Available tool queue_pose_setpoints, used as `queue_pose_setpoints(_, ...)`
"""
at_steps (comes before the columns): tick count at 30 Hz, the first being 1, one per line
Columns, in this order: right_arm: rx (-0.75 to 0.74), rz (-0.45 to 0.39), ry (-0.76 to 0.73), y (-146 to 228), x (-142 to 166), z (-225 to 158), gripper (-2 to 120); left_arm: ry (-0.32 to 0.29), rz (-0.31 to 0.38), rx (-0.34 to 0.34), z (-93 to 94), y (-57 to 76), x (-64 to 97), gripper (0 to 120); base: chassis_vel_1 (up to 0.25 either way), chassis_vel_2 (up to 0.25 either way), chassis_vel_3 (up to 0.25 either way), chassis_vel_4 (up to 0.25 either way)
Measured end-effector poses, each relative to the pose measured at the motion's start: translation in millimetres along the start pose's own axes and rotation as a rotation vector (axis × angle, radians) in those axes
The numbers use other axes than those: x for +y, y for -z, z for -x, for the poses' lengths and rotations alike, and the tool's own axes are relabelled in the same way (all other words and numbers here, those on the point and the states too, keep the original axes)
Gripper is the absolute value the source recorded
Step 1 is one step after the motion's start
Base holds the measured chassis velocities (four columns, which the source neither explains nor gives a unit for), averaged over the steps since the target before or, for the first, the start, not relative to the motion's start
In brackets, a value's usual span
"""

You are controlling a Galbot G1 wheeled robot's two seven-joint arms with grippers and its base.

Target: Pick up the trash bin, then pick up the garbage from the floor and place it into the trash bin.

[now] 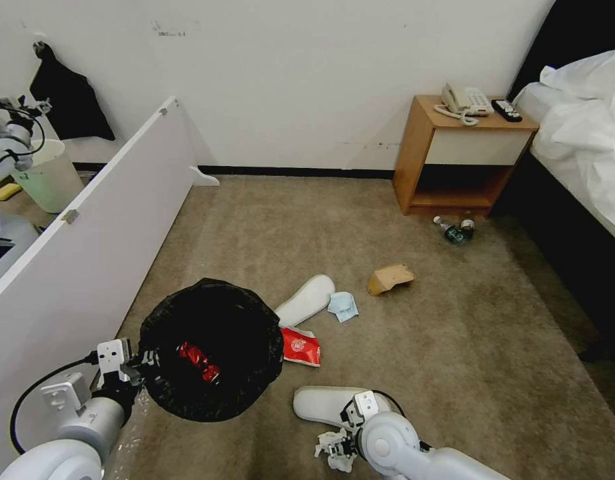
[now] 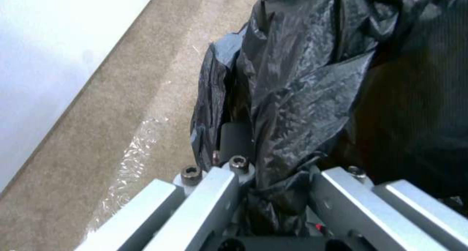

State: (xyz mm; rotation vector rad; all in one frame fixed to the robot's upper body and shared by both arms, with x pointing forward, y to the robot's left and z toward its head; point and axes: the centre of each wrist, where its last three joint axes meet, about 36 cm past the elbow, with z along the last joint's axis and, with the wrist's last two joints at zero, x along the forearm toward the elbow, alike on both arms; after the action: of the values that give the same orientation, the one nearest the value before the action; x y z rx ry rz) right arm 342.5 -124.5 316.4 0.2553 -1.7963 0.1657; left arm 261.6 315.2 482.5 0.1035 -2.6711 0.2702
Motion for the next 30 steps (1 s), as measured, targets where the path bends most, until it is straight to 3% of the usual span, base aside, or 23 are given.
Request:
queue_pose_setpoints(12, -0.010, 0.003, 0.034, 9.6, 12.2, 7.8, 100, 0.002, 0.003, 0.003, 0.9, -0.2, 1.7, 0, 0.000, 0.000, 0.000, 0.000)
queue_pose_setpoints(20, -0.019, 0.084, 0.091, 9.6, 20.9, 23.0, 100, 0.013, 0.008, 0.003, 1.2, 0.2, 4.3, 0, 0.000, 0.000, 0.000, 0.000)
queue_pose_setpoints(30, -0.028, 0.111, 0.103, 8.6, 19.9, 30.4, 100, 0.016, 0.010, 0.004, 0.9, 0.3, 5.0, 0, 0.000, 0.000, 0.000, 0.000)
